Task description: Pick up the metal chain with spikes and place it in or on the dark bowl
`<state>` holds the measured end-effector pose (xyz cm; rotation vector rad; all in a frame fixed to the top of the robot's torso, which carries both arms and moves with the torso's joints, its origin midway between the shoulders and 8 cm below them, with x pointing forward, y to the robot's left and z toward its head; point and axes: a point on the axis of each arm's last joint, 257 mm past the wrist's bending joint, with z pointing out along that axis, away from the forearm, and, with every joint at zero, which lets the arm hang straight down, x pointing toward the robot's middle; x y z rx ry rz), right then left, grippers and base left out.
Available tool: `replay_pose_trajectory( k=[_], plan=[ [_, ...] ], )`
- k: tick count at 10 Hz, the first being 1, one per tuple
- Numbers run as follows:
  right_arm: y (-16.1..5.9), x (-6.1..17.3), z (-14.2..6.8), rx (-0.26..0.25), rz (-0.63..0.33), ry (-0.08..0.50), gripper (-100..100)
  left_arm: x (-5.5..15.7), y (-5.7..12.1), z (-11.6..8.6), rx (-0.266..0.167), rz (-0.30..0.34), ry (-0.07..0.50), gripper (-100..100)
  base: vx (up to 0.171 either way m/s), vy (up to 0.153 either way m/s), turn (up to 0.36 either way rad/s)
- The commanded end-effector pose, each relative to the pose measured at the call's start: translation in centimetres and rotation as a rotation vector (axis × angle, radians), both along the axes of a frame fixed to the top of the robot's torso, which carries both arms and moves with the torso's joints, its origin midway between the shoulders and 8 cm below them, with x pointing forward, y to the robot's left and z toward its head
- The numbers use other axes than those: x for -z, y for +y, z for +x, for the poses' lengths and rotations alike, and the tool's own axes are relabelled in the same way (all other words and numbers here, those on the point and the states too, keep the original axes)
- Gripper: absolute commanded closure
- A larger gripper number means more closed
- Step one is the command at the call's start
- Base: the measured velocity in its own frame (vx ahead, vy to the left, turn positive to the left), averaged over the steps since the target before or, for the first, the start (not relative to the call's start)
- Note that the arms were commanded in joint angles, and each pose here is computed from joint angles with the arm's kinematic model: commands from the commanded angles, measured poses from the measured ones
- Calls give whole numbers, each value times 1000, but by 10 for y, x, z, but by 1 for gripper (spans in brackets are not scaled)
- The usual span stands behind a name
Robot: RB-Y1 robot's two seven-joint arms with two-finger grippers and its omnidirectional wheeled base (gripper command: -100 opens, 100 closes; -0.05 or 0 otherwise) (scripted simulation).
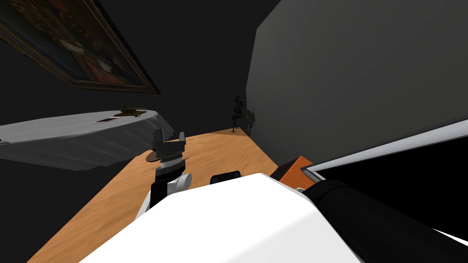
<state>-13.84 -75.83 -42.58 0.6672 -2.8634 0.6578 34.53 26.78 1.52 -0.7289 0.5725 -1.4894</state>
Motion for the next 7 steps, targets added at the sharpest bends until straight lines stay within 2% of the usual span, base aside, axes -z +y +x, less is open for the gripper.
replay_pose_trajectory(
  k=[1, 2, 7],
  plan=[
    [-8, -11, 9, -7, -1, -4, -100, 0, 0, 0, 0, 0, 0, 0, -14, 24, -51],
    [-8, -11, 9, -7, -1, -4, -100, 0, 0, 0, 0, 0, 0, 0, -19, 30, -26],
    [-33, -48, 40, -33, 0, -11, -100, 0, 0, 0, 0, 0, 0, 0, -27, 42, -48]
  ],
)
